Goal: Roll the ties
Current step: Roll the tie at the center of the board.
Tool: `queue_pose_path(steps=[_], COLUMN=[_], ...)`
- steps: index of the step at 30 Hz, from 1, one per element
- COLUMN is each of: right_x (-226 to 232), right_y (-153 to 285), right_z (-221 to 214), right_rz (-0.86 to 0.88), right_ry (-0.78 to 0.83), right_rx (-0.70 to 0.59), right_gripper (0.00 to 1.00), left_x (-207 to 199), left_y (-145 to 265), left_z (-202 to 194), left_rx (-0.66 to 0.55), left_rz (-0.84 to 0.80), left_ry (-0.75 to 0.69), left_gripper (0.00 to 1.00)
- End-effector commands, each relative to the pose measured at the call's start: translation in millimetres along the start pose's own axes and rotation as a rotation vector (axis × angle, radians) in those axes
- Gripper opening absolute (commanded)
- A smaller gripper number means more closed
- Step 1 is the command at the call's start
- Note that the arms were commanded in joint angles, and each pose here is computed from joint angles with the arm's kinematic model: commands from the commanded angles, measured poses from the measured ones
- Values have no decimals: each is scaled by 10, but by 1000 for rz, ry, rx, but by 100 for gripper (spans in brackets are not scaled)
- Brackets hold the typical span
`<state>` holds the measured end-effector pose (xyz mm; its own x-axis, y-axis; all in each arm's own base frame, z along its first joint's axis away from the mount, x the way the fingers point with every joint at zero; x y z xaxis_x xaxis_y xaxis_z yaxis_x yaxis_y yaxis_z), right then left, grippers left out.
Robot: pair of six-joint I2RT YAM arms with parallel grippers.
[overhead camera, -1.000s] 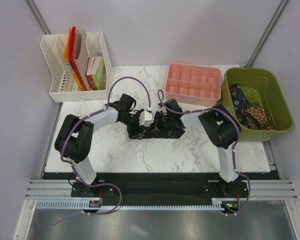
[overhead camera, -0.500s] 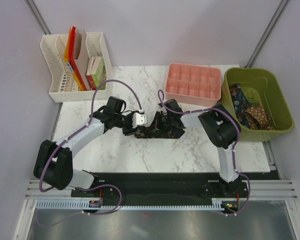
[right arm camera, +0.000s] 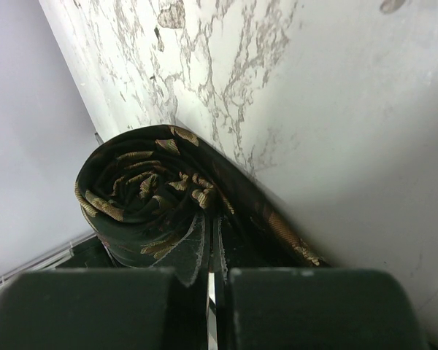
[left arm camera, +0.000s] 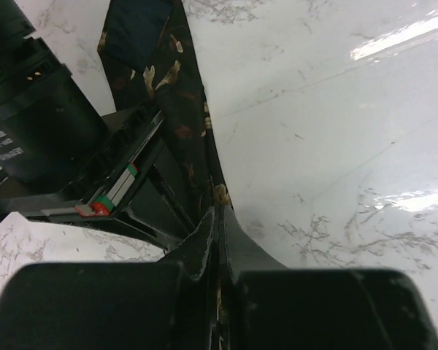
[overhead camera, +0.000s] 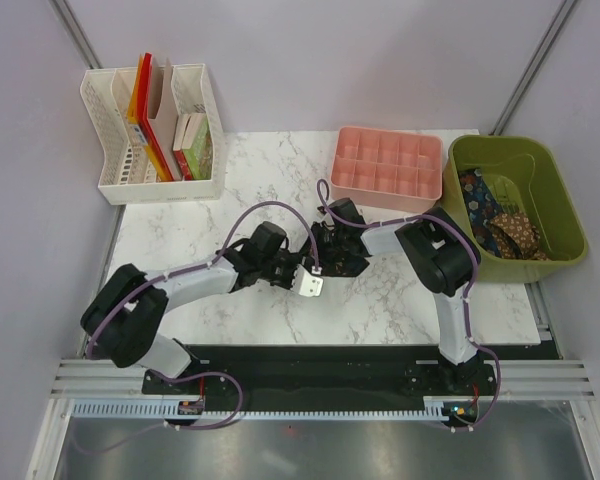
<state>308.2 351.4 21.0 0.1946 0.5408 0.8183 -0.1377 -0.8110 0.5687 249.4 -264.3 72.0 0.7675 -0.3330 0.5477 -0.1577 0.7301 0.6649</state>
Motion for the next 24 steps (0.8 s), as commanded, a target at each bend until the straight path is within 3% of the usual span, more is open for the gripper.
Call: queue_pose_path(steps=[1,13,24], right_x=[-591,-582,-412], right_y=[-105,-99,-68], right_z=[61,57,136], right_rz=[-180,-178,-150], right_ry=[-65,-68,-16], right_rx=[-63,-63,-78], right_gripper=[0,0,0], left_x=[276,273,-249], left_y=[-158,-447,-406], left_z=[-94,-284,-269], left_rx=[40,122,79], left_rz=[94,78,-110], left_ry=[-146,-146,-129], left_gripper=[2,2,2])
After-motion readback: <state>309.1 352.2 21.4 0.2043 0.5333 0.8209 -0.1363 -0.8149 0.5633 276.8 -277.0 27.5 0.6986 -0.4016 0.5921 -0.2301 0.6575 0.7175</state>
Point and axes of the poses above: each gripper's point midway between its finger pads, its own y axis back along the fingers, its own x axis along the line the jaws close on, z = x × y, the point moved 1 cm from there along y, back along the fingers, and after that the axes turned 8 degrees about -y, right-handed, at the moved point
